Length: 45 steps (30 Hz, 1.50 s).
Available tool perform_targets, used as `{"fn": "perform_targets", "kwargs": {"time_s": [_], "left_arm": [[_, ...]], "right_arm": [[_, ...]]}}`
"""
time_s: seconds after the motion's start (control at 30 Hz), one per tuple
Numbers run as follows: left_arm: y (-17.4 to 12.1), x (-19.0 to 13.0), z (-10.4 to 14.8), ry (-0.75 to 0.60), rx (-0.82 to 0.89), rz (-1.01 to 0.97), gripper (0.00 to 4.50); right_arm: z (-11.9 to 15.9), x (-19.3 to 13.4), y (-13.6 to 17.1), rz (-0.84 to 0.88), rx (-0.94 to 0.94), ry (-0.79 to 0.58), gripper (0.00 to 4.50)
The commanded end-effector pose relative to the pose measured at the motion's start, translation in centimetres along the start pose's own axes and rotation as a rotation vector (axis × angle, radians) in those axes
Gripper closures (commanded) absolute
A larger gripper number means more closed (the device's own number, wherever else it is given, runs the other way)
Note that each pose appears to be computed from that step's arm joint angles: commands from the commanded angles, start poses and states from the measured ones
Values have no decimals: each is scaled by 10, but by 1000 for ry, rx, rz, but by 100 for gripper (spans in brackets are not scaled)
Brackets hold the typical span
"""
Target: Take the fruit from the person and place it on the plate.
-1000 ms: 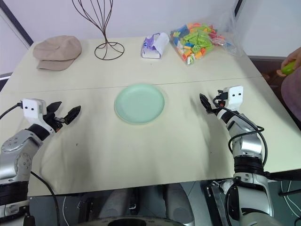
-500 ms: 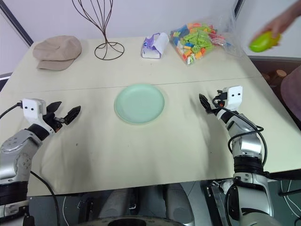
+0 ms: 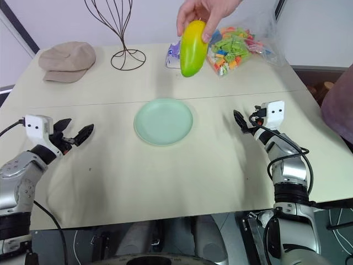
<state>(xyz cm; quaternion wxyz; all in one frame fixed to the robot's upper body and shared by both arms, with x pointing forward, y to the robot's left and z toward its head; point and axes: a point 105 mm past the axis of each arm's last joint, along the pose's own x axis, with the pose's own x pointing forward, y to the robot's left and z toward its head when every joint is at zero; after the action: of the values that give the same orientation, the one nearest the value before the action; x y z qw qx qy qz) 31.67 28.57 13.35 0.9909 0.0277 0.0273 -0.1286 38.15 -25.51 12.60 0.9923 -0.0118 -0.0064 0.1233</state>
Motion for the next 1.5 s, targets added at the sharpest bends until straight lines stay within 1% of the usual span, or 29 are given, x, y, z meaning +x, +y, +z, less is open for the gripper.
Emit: {"fn": "perform_targets", "kwargs": {"time_s": [0.03,0.13,0.17,0.27,0.3,0.37,0.43,0.5,0.6,0.67,0.7,0.8,1.03,1.1,1.3,1.5], "left_arm": [[-11,-11,38,-29,-8,-175,0],[-26,-21,55,3,-19,-328,0],[-29,-25,65,3,-26,-375,0],[-34,-31,88,-11,-22,-445,0],[-32,-30,96,-21,-7,-443,0],[-28,-28,108,-44,16,-434,0],[-31,-26,118,-68,22,-458,0],[-34,-23,124,-88,26,-475,0],[-36,-18,127,-107,34,-473,0],[-33,-13,126,-120,37,-446,0],[-32,-11,126,-124,33,-437,0],[-34,-12,121,-119,26,-446,0],[-33,-17,117,-124,19,-420,0],[-34,-18,115,-122,17,-414,0],[-35,-22,108,-103,22,-405,0],[-34,-26,106,-100,18,-390,0]], "right_arm": [[14,2,1,5,-25,-45,5],[15,2,0,5,-28,-43,5],[16,1,-1,8,-34,-39,5],[23,-1,-1,27,-40,-28,5],[32,-1,-2,39,-30,-6,5],[54,-3,-1,65,70,39,5],[105,-6,9,154,223,-6,5],[143,-10,21,235,293,-44,5],[171,-7,36,294,335,-62,5],[184,-1,47,335,368,-81,5],[188,0,50,348,380,-87,5],[187,9,68,406,355,-59,5],[185,16,92,498,367,-19,5],[183,20,100,520,346,-10,5],[186,26,110,563,355,-3,5],[196,18,114,588,361,-17,5]]}}
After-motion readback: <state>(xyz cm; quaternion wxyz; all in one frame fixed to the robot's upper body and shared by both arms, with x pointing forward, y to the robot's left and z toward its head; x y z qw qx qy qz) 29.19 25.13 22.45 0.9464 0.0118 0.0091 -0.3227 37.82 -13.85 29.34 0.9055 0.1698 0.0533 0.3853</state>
